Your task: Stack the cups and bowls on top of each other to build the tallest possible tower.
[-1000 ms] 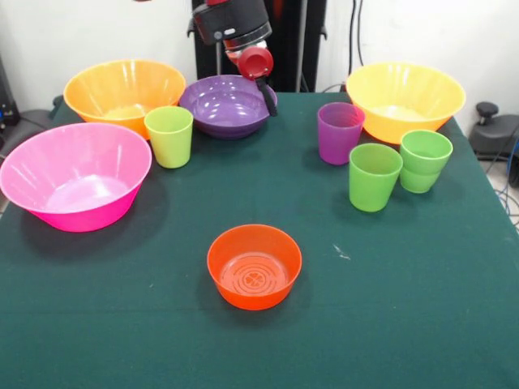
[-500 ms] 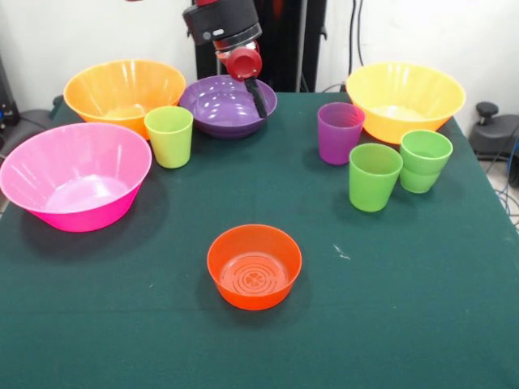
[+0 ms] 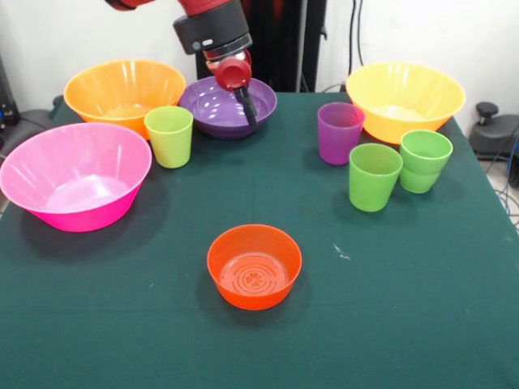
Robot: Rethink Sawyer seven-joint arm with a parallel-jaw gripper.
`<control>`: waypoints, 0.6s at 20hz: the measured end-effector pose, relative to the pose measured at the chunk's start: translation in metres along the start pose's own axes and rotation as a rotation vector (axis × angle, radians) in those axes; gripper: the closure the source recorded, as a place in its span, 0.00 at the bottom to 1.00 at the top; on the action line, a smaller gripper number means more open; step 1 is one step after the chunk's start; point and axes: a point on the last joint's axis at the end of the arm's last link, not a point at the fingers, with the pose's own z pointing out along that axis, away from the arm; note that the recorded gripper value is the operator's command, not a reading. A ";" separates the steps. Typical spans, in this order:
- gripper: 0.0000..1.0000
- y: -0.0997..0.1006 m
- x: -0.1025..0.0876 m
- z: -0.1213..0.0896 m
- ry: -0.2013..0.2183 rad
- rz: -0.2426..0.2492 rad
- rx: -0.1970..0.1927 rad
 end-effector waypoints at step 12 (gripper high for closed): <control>0.00 0.010 -0.001 0.019 -0.031 -0.029 -0.003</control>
